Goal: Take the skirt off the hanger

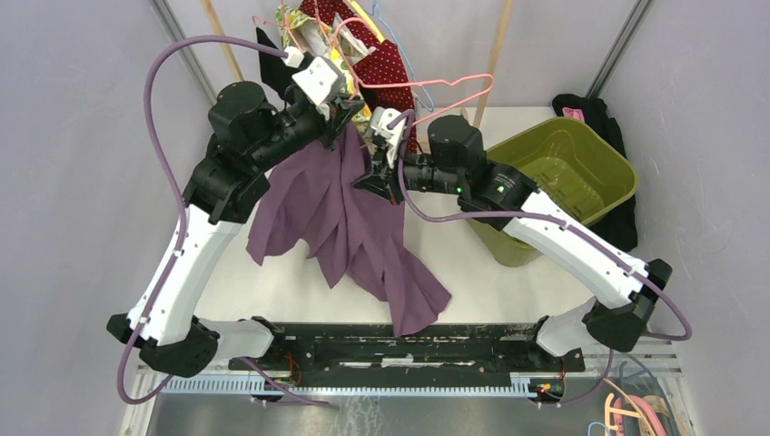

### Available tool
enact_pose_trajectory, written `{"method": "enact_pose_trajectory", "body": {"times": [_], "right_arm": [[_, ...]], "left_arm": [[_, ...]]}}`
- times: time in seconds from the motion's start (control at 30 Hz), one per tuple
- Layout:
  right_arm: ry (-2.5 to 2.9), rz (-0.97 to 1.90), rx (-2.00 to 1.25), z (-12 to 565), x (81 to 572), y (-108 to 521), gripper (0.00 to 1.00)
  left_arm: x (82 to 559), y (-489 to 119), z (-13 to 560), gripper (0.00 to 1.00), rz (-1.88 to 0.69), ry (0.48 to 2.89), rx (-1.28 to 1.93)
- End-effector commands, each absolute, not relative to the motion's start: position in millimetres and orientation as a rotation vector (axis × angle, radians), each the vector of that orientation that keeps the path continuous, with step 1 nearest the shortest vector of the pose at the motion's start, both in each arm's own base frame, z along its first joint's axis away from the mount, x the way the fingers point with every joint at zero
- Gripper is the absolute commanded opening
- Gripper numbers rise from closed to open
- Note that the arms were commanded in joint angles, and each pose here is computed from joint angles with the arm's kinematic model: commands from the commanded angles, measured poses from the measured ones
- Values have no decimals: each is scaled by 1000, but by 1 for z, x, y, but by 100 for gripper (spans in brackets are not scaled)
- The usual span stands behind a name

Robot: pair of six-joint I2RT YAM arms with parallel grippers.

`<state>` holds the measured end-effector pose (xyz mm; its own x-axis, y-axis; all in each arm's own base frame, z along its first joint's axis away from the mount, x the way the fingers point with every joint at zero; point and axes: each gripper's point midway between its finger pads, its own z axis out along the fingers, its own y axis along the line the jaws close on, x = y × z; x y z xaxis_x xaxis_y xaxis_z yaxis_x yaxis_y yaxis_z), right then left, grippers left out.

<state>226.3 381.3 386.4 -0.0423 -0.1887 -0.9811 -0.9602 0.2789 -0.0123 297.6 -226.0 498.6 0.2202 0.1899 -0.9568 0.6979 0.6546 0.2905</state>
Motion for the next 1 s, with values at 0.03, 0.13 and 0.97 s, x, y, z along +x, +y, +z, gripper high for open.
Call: {"method": "enact_pose_trajectory", "body": {"times": [0.03,0.13,0.97], "right_arm": [[1444,1000,-1183,397,204,412,1],[1447,1021,-1195,393,198,420,1],[1660,1013,-1212,302,199,427,1]], "left_arm": [[309,-225,610,3,-437,980,592],[314,-230,626,3,-470,924,551],[229,-157,751,3,-500,492,251]]}}
